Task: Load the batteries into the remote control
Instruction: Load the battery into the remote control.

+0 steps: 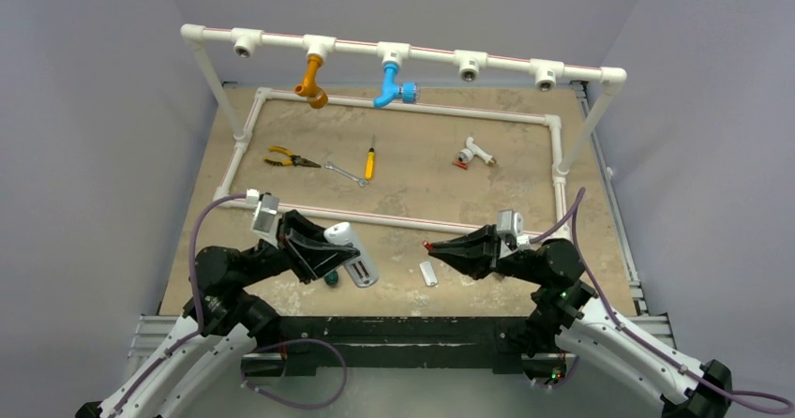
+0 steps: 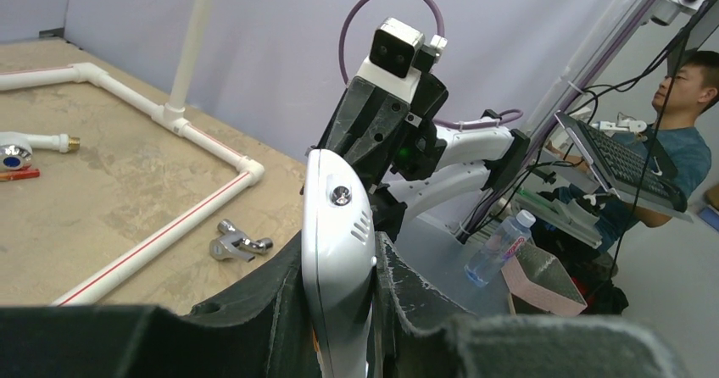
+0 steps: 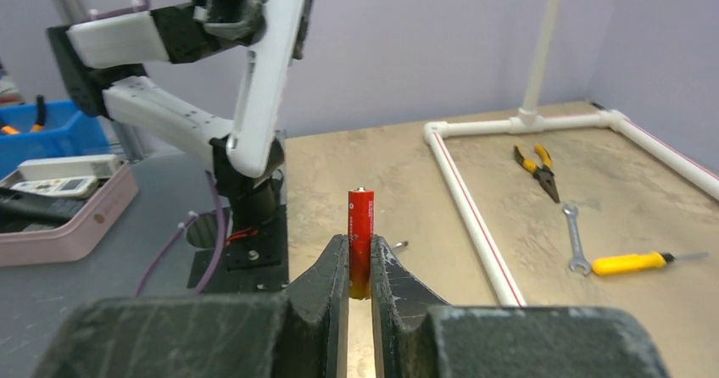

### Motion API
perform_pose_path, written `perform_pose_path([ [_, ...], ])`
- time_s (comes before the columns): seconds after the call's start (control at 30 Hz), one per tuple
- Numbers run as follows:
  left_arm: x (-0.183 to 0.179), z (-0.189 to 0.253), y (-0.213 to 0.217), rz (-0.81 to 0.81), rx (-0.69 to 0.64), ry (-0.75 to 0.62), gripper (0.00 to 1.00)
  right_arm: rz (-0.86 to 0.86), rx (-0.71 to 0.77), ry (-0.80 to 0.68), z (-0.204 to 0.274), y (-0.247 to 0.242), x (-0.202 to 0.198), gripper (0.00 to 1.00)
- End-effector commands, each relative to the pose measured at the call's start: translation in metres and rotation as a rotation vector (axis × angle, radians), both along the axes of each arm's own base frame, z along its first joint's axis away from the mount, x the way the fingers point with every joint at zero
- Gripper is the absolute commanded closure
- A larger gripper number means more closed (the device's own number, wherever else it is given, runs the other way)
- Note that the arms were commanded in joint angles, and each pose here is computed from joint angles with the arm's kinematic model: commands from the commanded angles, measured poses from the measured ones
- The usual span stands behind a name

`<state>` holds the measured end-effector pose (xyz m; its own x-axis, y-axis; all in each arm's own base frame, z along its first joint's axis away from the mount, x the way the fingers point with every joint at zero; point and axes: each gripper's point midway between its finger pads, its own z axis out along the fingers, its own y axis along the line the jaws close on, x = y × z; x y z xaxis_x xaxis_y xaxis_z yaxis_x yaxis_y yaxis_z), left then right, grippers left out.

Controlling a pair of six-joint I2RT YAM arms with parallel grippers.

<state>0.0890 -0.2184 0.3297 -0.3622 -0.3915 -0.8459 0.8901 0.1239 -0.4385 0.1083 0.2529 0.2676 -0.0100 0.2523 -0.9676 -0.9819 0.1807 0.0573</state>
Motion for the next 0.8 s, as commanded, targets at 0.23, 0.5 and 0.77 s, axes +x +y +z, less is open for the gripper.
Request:
perform_pose_path([
  [0.23, 0.019, 0.024, 0.02, 0.167, -0.055, 0.161, 1.0, -0.185, -0.009, 0.048, -0.005, -0.011, 0.03, 1.0],
  [0.5, 0.005, 0.03, 0.017, 0.104, -0.035, 0.099, 1.0, -0.203, -0.013, 0.057, -0.008, -0.013, 0.032, 1.0],
  [0.77, -0.014, 0.031, 0.013, 0.019, 0.008, -0.056, 1.0, -0.21, -0.058, 0.04, -0.007, -0.014, 0.033, 1.0],
])
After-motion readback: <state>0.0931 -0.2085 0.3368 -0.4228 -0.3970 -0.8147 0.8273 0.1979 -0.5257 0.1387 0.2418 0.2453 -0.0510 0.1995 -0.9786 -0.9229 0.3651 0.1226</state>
